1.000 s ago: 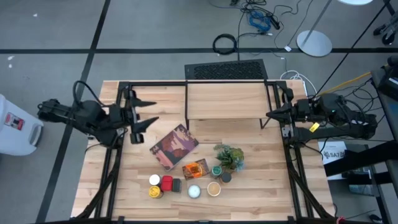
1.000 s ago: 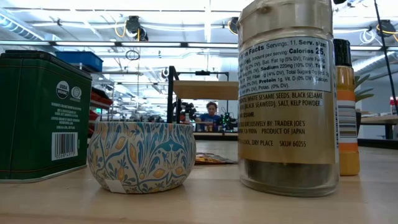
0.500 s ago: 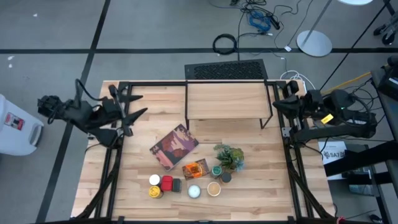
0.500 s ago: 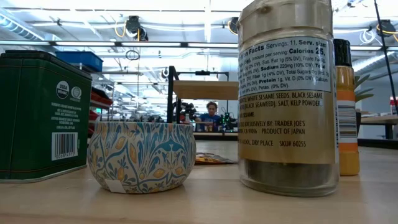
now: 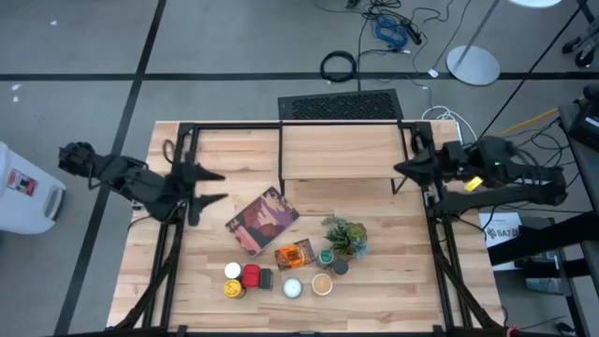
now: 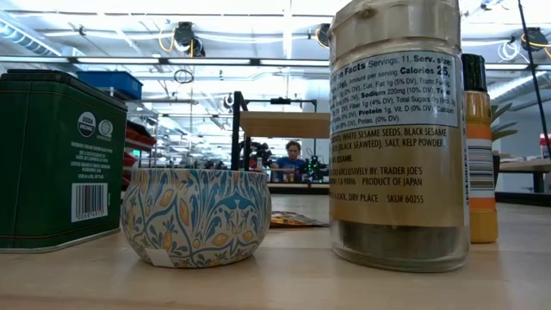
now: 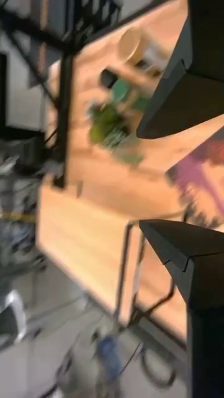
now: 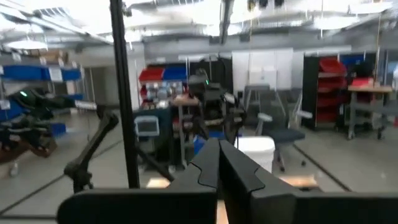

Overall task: Shelf spices
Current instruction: Put the orange seasoning bottle on the shelf

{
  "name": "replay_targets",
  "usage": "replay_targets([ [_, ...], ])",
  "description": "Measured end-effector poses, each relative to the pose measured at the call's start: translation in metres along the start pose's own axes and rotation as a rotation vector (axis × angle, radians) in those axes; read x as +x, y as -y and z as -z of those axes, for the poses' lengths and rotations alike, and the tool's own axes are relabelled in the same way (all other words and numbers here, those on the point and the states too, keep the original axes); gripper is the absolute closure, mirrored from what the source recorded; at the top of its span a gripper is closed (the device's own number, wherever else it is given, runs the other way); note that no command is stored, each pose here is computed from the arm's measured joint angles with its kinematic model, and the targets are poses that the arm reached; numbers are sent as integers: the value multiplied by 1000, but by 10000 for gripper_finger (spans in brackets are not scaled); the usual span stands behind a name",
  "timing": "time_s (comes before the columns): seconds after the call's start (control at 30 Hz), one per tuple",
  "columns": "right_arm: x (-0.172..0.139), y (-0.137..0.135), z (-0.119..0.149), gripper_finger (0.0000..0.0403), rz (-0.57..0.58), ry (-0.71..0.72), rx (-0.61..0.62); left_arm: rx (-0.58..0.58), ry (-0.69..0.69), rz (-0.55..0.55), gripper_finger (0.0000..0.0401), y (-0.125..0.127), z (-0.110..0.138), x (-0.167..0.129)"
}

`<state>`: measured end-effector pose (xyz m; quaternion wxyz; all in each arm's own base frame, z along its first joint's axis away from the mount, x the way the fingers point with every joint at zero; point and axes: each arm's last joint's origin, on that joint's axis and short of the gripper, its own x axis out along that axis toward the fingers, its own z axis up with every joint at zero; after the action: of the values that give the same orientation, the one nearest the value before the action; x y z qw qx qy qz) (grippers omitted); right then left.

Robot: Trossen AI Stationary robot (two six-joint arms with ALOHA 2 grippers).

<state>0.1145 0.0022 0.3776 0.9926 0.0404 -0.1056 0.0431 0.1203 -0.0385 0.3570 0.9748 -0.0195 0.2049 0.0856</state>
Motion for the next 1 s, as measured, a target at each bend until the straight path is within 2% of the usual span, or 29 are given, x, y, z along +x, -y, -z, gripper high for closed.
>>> replay_targets([
  [0.2,14,3,24,403,16,-209,37,-1,-141,40,166,12,8,18],
  [0.4,27,6,46,403,47,-386,142,19,-184,36,166,20,10,29],
  [0.5,30,6,56,403,46,-468,156,20,-193,36,166,22,11,31],
  [0.67,25,5,68,403,13,-604,178,3,-201,38,166,25,12,33],
  [0.8,19,6,77,401,41,-719,232,-1,-208,43,166,27,13,34],
  [1.0,13,-1,84,364,20,-824,252,1,-231,29,166,31,15,40],
])
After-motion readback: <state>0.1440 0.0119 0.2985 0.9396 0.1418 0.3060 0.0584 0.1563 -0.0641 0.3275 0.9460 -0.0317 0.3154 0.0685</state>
